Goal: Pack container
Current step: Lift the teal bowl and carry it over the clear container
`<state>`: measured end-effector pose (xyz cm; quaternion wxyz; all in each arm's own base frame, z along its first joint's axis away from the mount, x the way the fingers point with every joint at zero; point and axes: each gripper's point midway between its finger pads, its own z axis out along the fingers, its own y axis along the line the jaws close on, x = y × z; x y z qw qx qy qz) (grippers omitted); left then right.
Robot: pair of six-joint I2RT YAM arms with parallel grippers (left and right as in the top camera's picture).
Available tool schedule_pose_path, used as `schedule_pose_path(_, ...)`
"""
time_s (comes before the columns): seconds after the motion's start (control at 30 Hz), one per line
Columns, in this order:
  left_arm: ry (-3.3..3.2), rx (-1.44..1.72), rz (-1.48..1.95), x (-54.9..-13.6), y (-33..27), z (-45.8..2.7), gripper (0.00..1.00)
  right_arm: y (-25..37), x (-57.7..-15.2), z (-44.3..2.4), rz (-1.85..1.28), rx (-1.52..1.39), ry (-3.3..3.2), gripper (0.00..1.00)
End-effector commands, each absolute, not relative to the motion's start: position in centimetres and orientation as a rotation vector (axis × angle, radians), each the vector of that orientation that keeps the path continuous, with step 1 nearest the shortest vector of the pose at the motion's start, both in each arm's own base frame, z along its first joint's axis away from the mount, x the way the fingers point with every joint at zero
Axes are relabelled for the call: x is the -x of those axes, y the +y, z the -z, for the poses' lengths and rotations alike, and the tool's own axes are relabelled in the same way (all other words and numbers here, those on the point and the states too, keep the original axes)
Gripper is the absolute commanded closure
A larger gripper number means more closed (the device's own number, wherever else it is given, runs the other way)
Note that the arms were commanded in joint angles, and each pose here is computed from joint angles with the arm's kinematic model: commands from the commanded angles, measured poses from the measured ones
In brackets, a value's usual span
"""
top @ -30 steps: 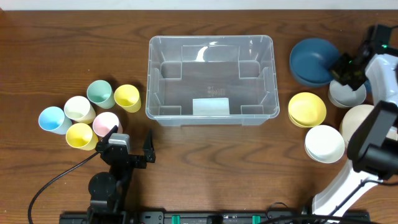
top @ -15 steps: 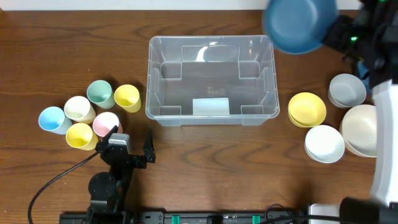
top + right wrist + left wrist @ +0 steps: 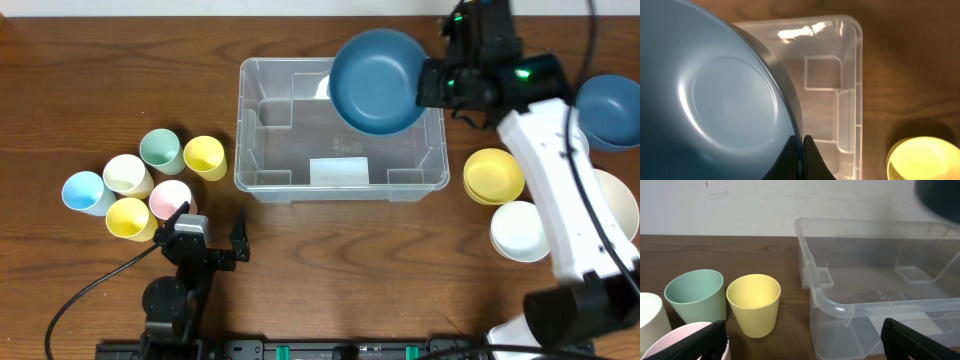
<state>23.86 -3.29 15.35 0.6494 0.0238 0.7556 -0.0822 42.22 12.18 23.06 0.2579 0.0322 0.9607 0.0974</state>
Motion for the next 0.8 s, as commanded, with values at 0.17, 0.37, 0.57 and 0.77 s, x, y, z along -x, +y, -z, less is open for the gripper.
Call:
schedule_pose_path(0.17, 1.751, -0.062, 0.166, -23.9, -3.1, -13.8, 0.02, 11.7, -43.9, -17.1, -0.112, -0.131, 2.716, 0.99)
schedule_pose_path(0.37, 1.751, -0.062, 0.166, -23.9, -3.1, -13.8, 0.02, 11.1, -45.4, -14.3, -0.011, -0.113, 2.728, 0.99)
schedule_pose_path(0.57, 1.751, -0.062, 0.166, -23.9, -3.1, -13.8, 0.02, 11.1, -46.3, -12.7, 0.008, -0.114, 2.733, 0.99)
schedule_pose_path(0.77, 1.751, -0.062, 0.166, -23.9, -3.1, -13.8, 0.02, 11.3, -46.8, -12.1, 0.006, -0.111, 2.728, 0.99)
